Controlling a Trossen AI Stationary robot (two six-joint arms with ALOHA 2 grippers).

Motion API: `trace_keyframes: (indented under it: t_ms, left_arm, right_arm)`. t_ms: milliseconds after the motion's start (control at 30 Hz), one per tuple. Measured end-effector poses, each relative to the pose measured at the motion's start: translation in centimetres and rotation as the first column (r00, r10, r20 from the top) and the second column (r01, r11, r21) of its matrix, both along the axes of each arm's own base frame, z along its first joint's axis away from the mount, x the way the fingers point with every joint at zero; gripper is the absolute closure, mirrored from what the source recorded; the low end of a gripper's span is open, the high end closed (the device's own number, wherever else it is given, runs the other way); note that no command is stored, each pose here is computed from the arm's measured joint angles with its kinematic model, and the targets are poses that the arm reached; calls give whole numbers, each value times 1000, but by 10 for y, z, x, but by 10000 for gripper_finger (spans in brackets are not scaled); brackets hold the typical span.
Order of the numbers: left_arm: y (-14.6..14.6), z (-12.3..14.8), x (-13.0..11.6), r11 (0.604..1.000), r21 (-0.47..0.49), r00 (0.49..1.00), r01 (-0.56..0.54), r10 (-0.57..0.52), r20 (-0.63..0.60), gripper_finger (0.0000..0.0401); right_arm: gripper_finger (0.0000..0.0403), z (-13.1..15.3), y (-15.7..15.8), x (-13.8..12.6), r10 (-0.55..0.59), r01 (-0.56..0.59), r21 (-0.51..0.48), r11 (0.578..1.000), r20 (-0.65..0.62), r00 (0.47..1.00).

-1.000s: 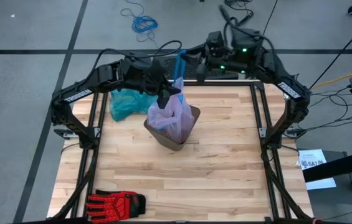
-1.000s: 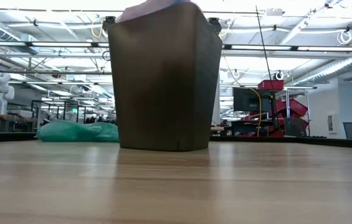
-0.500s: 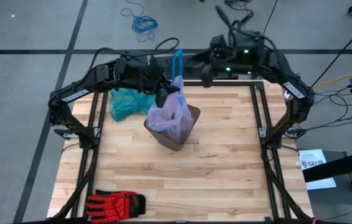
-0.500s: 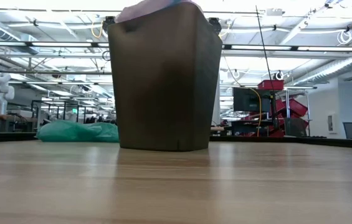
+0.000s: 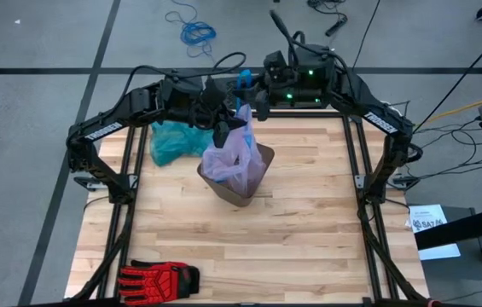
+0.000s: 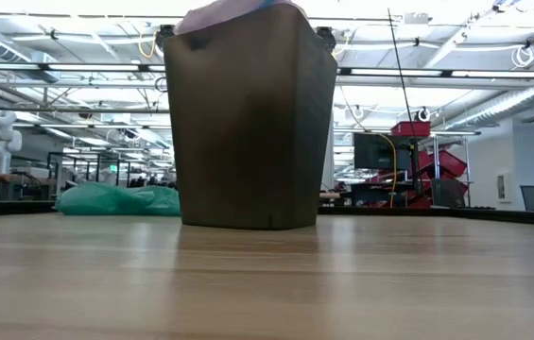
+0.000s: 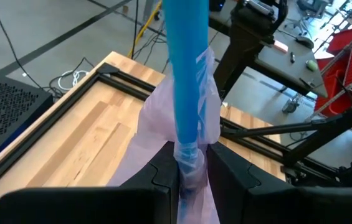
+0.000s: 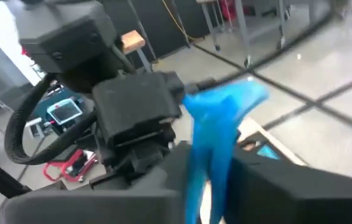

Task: Place trash/remove bag and relplace
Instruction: Remove the pink trash bag from the black trash bin

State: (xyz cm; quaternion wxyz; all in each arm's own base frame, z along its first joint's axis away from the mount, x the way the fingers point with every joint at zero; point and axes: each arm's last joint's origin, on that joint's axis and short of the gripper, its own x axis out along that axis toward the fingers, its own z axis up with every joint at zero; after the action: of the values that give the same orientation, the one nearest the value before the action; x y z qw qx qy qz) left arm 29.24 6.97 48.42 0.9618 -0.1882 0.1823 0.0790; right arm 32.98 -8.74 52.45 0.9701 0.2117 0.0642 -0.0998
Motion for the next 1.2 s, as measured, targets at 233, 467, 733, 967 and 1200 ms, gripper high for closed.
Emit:
trace_keyframes:
  t_ms: [233,467,733,967,1200]
  left_arm:
    - [0,-2,-1,1000,-6,1000,3,-3,-19,328]
    - [-2,-6,-2,1000,-20,998,9,-10,-64,328]
    - [-3,-7,-2,1000,-21,997,14,-15,-71,328]
    - [-3,-6,-2,999,-24,998,26,-27,-58,328]
    - [-4,-5,-3,998,-31,997,49,-50,-53,328]
  right_arm:
    - [401,8,0,-7,-68,70,-83,994,31,997]
    - [403,18,0,-20,-130,137,-155,978,52,990]
    - [384,18,-4,-25,-139,143,-194,970,33,990]
    - [271,22,-3,-34,-137,139,-235,962,27,990]
    - [142,32,1,-49,-140,150,-230,962,62,988]
